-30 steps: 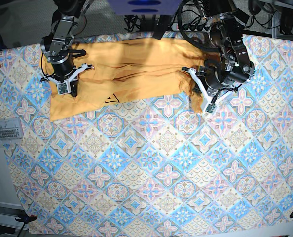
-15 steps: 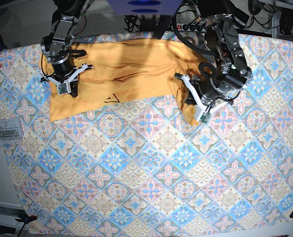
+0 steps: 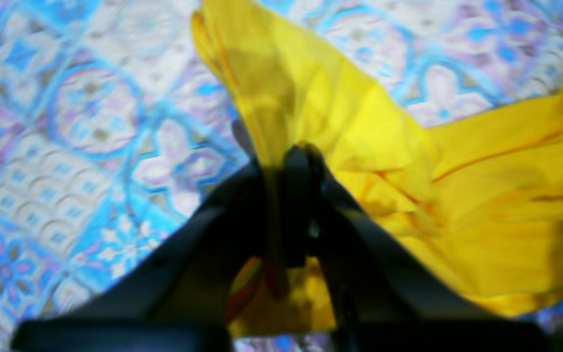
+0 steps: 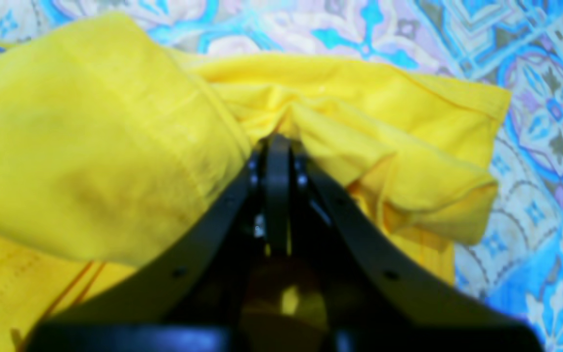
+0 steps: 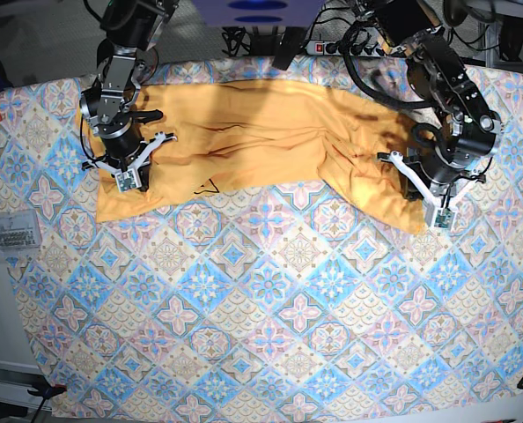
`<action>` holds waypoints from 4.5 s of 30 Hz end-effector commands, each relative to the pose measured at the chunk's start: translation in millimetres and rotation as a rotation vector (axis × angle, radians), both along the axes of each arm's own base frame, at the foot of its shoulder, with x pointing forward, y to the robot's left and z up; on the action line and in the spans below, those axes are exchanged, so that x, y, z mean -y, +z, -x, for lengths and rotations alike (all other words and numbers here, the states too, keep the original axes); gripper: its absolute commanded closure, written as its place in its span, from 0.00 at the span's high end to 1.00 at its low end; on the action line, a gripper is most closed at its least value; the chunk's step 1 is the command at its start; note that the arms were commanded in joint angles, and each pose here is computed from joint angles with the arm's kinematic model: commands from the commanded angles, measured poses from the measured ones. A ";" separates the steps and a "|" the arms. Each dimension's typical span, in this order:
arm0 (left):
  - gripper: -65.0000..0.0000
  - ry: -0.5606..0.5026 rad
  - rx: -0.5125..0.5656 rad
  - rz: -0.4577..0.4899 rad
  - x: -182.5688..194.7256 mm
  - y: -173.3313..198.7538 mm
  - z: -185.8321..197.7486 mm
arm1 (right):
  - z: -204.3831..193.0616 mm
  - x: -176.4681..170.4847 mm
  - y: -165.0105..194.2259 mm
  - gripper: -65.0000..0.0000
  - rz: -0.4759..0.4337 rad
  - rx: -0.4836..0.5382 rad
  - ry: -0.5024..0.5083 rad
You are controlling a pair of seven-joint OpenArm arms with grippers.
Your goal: Fold the T-shirt properly
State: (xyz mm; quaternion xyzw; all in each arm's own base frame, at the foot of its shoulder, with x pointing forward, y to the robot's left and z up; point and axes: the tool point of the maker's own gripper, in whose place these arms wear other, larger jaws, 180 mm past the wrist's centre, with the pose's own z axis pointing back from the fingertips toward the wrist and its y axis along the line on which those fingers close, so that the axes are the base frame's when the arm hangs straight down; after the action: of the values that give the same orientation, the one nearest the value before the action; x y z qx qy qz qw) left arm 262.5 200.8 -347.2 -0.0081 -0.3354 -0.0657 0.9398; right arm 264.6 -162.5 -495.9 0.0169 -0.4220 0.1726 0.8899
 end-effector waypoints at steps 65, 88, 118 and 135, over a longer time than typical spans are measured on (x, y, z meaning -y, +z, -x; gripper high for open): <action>0.00 -0.458 -0.108 0.408 208.2 -65.0 12.5 | 44.2 10.4 -36.9 0.00 0.021 -0.243 -0.019; 0.35 -0.476 -0.104 0.362 184.1 -54.9 11.0 | 43.9 10.7 -36.6 0.00 0.021 -0.242 -0.019; 0.35 -0.361 -0.267 0.298 109.7 -124.4 26.5 | 48.4 27.4 -35.5 0.00 0.022 -0.240 -0.081; 0.35 -0.341 -0.252 0.312 109.7 -134.4 26.3 | 56.2 109.1 -1.2 0.00 0.063 -0.094 -0.335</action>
State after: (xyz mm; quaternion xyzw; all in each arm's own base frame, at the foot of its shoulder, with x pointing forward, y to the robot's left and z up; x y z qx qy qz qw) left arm 240.1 84.3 -474.2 -0.2407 -0.2335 -0.1683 0.9269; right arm 223.7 -253.4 -488.2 -0.0393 -0.4162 0.0270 0.9080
